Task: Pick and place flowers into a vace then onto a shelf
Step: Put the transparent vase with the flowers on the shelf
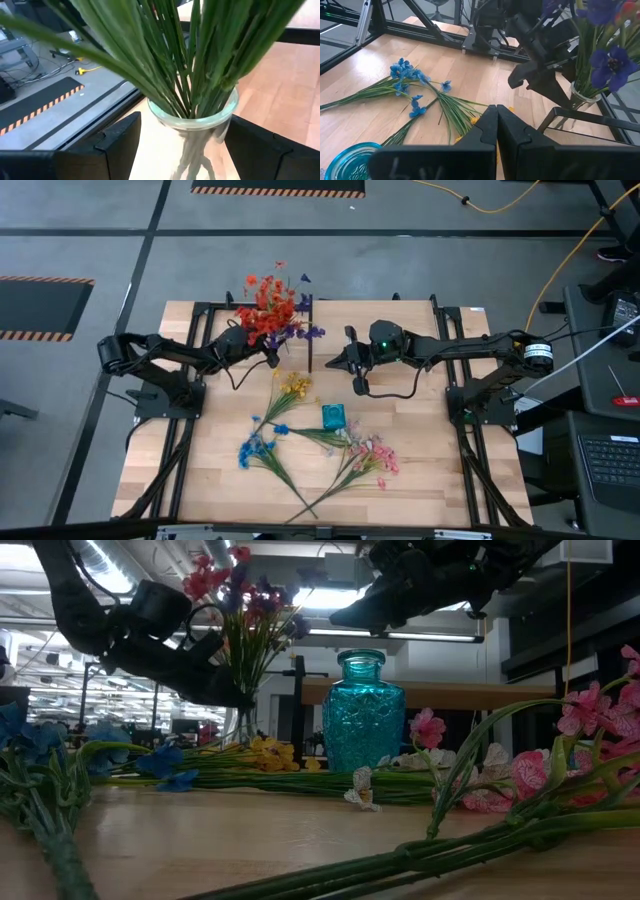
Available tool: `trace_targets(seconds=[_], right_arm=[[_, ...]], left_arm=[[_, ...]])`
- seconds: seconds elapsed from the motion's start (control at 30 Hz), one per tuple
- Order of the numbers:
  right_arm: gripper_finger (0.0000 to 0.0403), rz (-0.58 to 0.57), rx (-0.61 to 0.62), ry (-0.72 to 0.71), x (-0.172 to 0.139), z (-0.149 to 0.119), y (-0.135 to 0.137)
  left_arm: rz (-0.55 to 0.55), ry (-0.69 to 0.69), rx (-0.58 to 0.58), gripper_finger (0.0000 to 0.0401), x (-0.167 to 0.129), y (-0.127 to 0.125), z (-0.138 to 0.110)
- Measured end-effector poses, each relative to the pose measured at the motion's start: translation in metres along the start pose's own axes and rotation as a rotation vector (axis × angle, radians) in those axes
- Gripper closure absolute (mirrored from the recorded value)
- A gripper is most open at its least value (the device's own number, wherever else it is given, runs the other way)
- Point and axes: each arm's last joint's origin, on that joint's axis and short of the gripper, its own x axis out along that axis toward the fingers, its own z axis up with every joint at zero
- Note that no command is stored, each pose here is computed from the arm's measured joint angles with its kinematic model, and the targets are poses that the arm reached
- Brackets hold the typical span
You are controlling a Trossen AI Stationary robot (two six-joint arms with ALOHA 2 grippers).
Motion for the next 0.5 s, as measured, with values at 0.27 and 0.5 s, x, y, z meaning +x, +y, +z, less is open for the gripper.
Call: trace_targets(seconds=[0.27, 0.5], right_arm=[[0.0399, 0.0, -0.001, 0.0, 0.0, 0.0, 0.0], [0.0399, 0.0, -0.002, 0.0, 0.0, 0.0, 0.0]], left_arm=[[-0.017, -0.034, -0.002, 0.0136, 0.0031, 0.0005, 0.0004], [-0.015, -0.049, 0.007, 0.0136, 0.0031, 0.0008, 0.0019]])
